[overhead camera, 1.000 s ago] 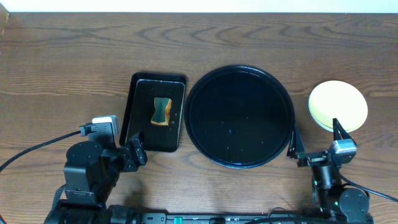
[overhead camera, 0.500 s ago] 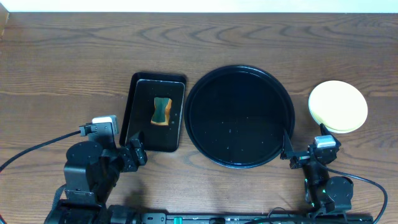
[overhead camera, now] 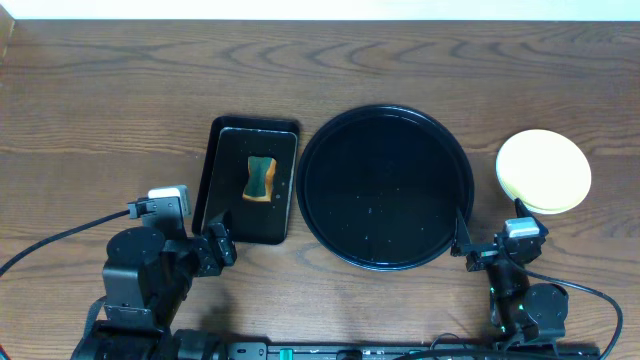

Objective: Clean dirty plates on tray and stack at the side

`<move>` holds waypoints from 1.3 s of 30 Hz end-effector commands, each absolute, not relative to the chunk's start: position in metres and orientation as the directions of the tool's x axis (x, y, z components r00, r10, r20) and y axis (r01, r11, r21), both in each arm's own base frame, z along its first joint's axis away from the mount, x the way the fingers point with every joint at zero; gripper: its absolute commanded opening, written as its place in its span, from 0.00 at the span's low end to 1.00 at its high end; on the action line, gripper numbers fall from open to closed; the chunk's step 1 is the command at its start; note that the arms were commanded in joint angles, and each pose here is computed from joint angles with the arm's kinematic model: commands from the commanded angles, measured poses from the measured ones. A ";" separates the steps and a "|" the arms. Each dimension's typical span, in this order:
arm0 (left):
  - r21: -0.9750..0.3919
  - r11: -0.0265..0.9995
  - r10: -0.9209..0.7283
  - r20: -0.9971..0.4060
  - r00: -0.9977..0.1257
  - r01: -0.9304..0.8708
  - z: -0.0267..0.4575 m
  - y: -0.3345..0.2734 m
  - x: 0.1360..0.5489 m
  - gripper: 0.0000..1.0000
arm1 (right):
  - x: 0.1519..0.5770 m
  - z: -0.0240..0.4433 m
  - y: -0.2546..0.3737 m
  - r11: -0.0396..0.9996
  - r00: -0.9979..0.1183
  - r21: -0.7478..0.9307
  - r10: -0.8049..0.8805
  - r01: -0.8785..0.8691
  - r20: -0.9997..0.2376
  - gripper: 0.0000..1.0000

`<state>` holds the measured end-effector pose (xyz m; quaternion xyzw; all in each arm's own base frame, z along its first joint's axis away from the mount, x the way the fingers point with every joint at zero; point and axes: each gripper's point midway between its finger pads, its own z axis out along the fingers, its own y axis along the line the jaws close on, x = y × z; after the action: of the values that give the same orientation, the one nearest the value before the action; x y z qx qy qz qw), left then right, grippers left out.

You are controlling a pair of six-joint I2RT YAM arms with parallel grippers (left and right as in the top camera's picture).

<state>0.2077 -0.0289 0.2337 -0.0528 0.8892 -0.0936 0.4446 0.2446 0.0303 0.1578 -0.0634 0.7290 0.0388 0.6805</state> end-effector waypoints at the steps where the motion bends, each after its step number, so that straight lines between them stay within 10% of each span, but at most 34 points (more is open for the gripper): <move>1: -0.199 0.980 -0.162 -0.780 -0.604 -0.007 0.230 -0.028 0.208 0.85 | 0.244 0.157 0.031 0.989 -0.067 -0.042 -0.052 -0.144 -0.996 0.99; 19: -0.183 0.983 -0.157 -0.809 -0.566 -0.010 0.183 -0.023 0.201 0.85 | 0.244 0.157 0.031 0.989 -0.067 -0.042 -0.052 -0.144 -0.996 0.99; 39: -0.162 0.986 -0.164 -0.984 0.069 0.034 0.193 -0.005 0.246 0.85 | 0.244 0.157 0.031 0.989 -0.067 -0.042 -0.052 -0.144 -0.996 0.99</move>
<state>0.2446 -0.0074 0.2057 -0.0608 0.6692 -0.0920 0.7349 0.2447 0.0296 0.1577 -0.0621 0.7294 0.0371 0.6803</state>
